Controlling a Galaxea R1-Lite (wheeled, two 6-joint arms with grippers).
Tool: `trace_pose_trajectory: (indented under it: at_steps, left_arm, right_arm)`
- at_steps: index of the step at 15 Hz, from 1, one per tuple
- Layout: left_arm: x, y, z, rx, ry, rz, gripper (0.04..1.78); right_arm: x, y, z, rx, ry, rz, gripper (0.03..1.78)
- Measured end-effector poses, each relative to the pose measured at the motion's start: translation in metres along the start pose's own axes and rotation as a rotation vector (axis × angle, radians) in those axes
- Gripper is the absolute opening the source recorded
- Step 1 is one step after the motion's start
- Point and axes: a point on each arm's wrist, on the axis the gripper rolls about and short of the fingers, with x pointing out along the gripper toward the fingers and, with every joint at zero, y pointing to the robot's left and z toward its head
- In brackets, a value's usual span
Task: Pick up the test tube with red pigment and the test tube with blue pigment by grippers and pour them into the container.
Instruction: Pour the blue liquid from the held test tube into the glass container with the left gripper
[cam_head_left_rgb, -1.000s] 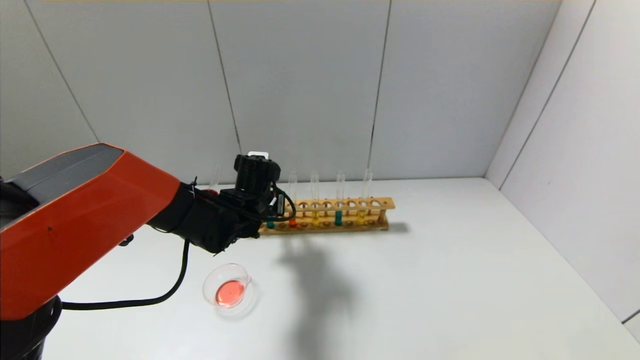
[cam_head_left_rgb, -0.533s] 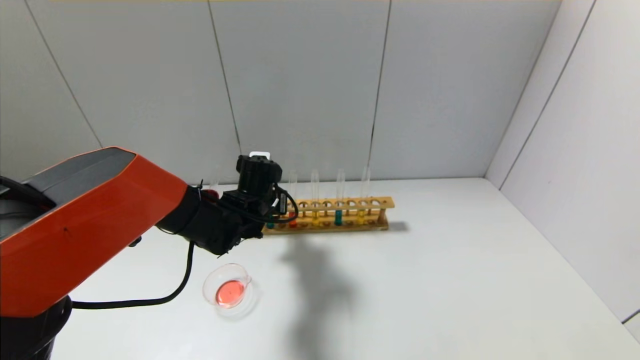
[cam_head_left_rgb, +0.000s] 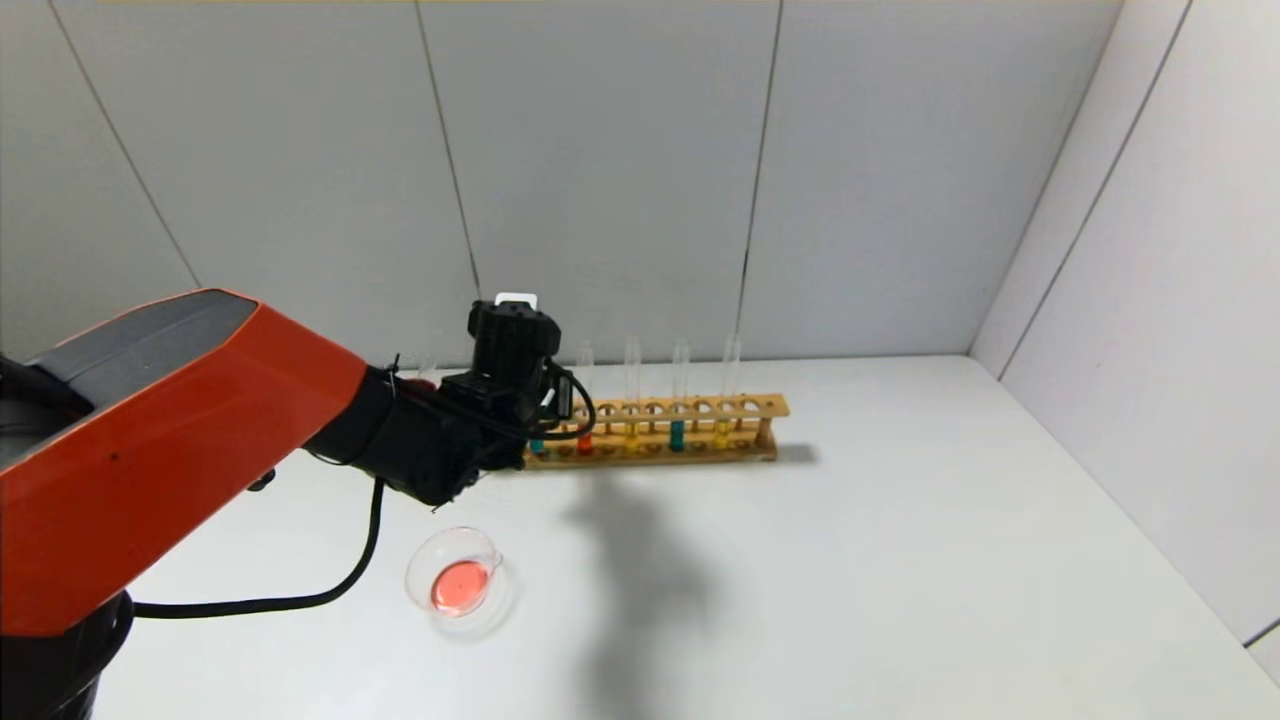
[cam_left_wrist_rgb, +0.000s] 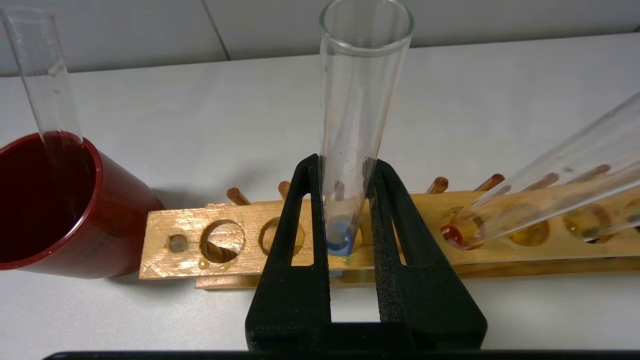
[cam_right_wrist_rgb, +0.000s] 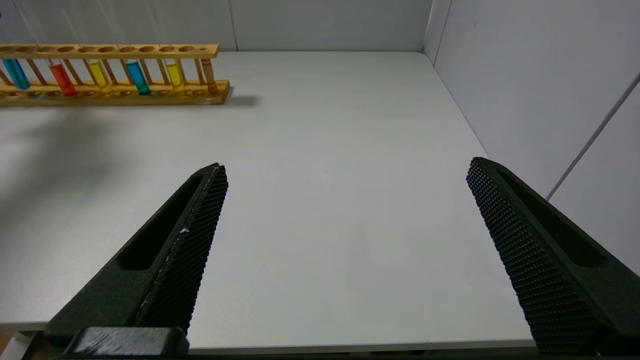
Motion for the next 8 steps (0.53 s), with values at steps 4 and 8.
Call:
trace_pose_trajectory:
  at_steps: [4, 8]
  left_arm:
    - [-0.011, 0.006, 0.02, -0.02, -0.044, 0.0, 0.3]
    - [-0.024, 0.015, 0.044, -0.007, -0.096, 0.008, 0.3]
  right_arm:
    - [0.0, 0.0, 0.0, 0.0, 0.0, -0.001, 1.75]
    - [0.0, 0.0, 0.0, 0.0, 0.0, -0.001, 1.75]
